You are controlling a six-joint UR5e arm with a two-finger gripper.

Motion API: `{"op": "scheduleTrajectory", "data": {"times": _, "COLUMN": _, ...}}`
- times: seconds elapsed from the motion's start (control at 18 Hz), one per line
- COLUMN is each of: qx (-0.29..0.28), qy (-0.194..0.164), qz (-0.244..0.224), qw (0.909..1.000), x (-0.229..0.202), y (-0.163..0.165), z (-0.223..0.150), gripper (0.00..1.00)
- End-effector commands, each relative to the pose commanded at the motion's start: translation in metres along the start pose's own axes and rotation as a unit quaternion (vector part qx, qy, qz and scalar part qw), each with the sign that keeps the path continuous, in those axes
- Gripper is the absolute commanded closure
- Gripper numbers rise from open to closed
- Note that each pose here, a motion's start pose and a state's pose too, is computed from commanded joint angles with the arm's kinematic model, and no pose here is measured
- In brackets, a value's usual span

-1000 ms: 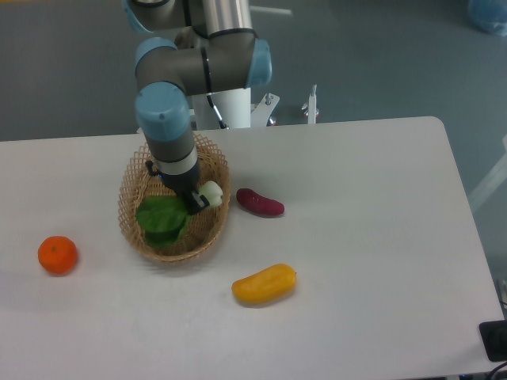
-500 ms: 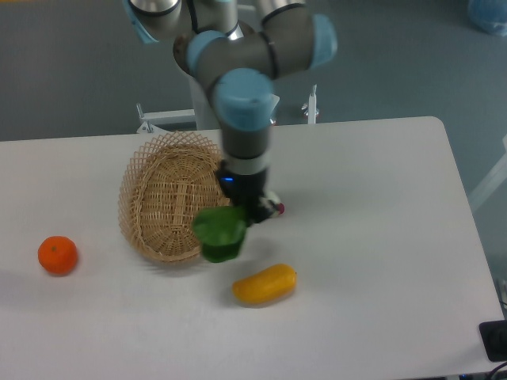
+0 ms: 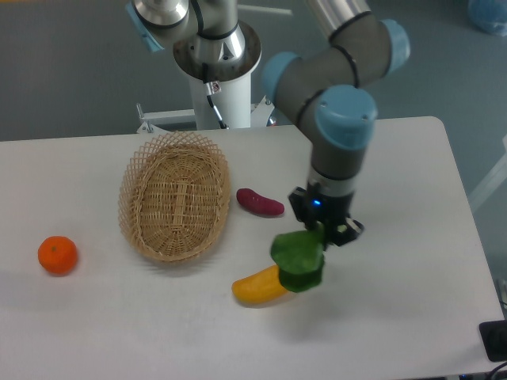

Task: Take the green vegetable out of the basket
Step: 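Lift the bok choy out of the basket and carry it sideways, then hold the bok choy raised beside the yellow toy fruit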

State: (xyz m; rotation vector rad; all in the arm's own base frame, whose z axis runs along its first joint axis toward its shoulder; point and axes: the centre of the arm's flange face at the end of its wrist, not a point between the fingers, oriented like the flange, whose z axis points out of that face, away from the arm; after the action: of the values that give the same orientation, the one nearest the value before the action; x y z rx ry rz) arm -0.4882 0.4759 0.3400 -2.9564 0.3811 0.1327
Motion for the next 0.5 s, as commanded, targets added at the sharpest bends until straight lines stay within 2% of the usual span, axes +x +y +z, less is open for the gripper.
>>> {"op": "scheduleTrajectory", "data": {"times": 0.33, "qx": -0.006, "qy": -0.005, "qz": 0.014, "qw": 0.9999, "x": -0.042, "y": 0.020, "z": -0.004, "gripper": 0.64}}
{"op": "scheduleTrajectory", "data": {"times": 0.5, "qx": -0.007, "qy": -0.002, "qz": 0.045, "qw": 0.9990, "x": -0.051, "y": 0.019, "z": 0.002, "gripper": 0.63}}
